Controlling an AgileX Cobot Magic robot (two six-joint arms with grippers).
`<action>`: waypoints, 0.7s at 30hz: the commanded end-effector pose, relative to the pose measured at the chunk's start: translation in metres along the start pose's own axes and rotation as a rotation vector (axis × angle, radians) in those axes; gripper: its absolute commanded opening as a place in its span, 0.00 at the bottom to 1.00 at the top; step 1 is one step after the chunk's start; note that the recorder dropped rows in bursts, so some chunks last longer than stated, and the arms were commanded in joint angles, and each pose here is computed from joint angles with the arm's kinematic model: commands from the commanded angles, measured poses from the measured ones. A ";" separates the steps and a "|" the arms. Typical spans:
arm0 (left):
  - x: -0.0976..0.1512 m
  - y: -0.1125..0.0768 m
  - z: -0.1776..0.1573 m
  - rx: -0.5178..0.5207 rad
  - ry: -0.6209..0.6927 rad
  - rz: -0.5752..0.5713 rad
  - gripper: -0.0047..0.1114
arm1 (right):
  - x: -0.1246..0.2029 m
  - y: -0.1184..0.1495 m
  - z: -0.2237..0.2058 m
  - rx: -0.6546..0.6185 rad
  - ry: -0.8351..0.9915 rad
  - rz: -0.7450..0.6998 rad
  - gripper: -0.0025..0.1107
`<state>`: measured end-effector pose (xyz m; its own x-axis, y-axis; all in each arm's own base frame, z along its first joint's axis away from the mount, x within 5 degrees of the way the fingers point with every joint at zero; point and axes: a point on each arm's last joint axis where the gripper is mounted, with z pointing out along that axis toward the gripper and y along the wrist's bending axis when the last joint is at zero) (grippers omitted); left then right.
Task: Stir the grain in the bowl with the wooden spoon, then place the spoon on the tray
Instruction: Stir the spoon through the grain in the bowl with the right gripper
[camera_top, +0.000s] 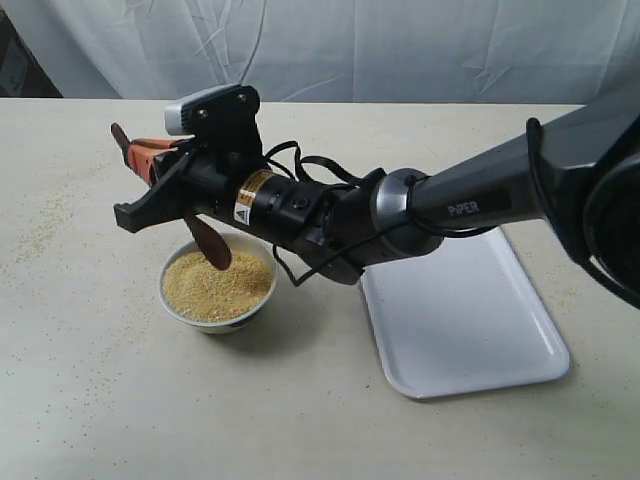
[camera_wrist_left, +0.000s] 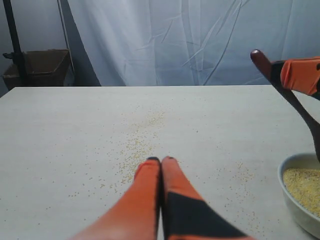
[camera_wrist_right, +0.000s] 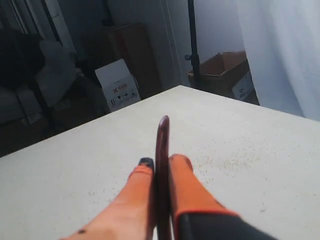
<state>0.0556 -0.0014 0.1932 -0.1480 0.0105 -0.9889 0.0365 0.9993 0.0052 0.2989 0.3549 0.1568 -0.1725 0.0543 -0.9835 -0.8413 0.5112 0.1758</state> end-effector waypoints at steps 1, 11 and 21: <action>0.001 0.000 0.000 -0.001 -0.006 -0.003 0.04 | 0.022 0.003 0.002 0.009 0.108 -0.007 0.01; 0.001 0.000 0.000 -0.001 -0.006 -0.003 0.04 | 0.038 -0.010 0.002 0.082 0.143 0.044 0.01; 0.001 0.000 0.000 -0.001 -0.006 -0.003 0.04 | 0.007 -0.015 0.000 0.180 0.035 -0.011 0.01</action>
<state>0.0556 -0.0014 0.1932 -0.1480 0.0105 -0.9889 0.0365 0.9993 0.0052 0.3073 0.3496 0.1476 -0.1938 0.0361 -0.9804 -0.7479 0.6413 0.1715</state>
